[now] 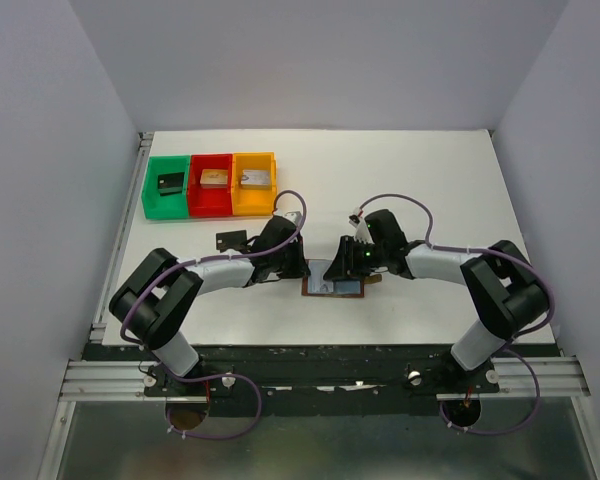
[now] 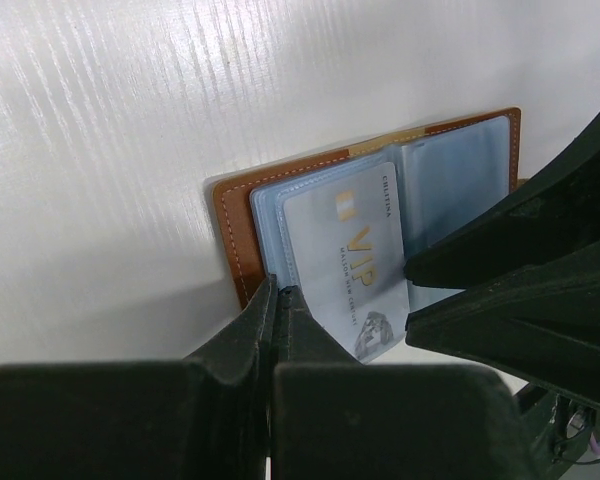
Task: Take the credit cards out of the card holder
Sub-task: Remove the credit card from the card holder.
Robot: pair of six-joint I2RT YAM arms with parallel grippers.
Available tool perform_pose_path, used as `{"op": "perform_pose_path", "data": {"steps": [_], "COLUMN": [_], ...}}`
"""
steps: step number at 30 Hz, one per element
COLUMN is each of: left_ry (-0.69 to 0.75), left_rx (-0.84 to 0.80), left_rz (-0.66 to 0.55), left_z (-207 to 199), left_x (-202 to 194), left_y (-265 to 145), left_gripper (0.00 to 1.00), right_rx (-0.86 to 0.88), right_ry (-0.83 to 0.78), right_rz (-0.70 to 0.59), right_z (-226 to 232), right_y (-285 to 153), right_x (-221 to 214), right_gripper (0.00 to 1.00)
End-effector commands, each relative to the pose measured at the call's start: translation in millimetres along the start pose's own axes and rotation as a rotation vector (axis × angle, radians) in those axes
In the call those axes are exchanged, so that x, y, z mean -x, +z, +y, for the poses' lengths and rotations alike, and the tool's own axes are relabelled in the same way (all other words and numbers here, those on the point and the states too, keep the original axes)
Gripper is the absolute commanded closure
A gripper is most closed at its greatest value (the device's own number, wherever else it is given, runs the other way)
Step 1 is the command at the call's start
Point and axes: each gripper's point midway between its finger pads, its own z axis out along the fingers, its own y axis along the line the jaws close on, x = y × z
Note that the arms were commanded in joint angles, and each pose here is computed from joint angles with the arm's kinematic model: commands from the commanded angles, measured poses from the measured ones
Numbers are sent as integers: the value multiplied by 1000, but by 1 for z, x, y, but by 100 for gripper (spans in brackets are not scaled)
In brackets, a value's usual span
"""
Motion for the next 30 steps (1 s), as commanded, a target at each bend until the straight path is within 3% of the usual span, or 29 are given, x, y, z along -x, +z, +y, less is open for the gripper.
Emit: {"op": "perform_pose_path", "data": {"steps": [1, 20, 30], "left_ry": [0, -20, -26], "left_rx": [34, 73, 73], "left_rz": [1, 16, 21], "left_z": [5, 15, 16], "left_x": [0, -6, -9], "left_y": [3, 4, 5], "left_gripper": [100, 100, 100], "right_rx": [-37, -79, -1], "right_ry": [14, 6, 28], "right_rz": [8, -8, -12], "right_z": [-12, -18, -9], "right_y": [4, -1, 4], "right_x": [-6, -7, -9], "right_gripper": [54, 53, 54]}}
